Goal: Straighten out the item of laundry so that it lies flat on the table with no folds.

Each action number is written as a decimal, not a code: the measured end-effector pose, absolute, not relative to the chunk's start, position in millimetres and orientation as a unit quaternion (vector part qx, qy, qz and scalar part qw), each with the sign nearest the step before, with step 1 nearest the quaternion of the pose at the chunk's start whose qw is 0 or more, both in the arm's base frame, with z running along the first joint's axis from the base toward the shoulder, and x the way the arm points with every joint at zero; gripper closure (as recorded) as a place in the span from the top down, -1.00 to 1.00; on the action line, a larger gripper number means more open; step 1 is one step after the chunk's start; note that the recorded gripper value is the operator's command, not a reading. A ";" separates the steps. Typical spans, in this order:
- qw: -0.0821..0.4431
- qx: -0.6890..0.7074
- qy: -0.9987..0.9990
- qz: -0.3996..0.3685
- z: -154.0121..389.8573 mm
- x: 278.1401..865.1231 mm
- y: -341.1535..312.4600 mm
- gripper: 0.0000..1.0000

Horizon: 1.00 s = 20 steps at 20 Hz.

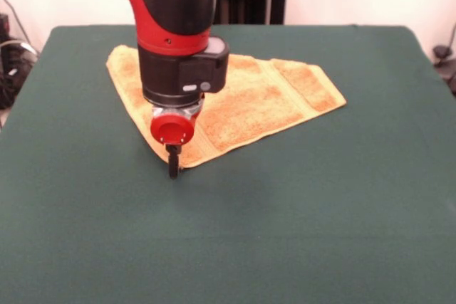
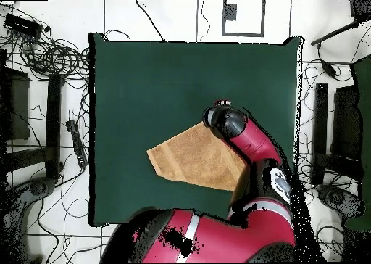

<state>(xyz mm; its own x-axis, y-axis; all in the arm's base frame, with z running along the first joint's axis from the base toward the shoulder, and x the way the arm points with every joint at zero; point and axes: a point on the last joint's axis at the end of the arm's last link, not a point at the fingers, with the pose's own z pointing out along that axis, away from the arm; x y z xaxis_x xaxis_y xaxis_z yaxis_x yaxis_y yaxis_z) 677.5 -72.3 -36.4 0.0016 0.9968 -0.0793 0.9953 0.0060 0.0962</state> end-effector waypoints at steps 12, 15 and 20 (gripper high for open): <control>0.057 0.715 0.696 0.022 -42.2 680.3 -78.1 1.00; 0.057 0.715 0.696 0.022 -42.1 680.4 -78.1 1.00; 0.058 0.713 0.699 0.017 -43.6 677.9 -76.5 -1.00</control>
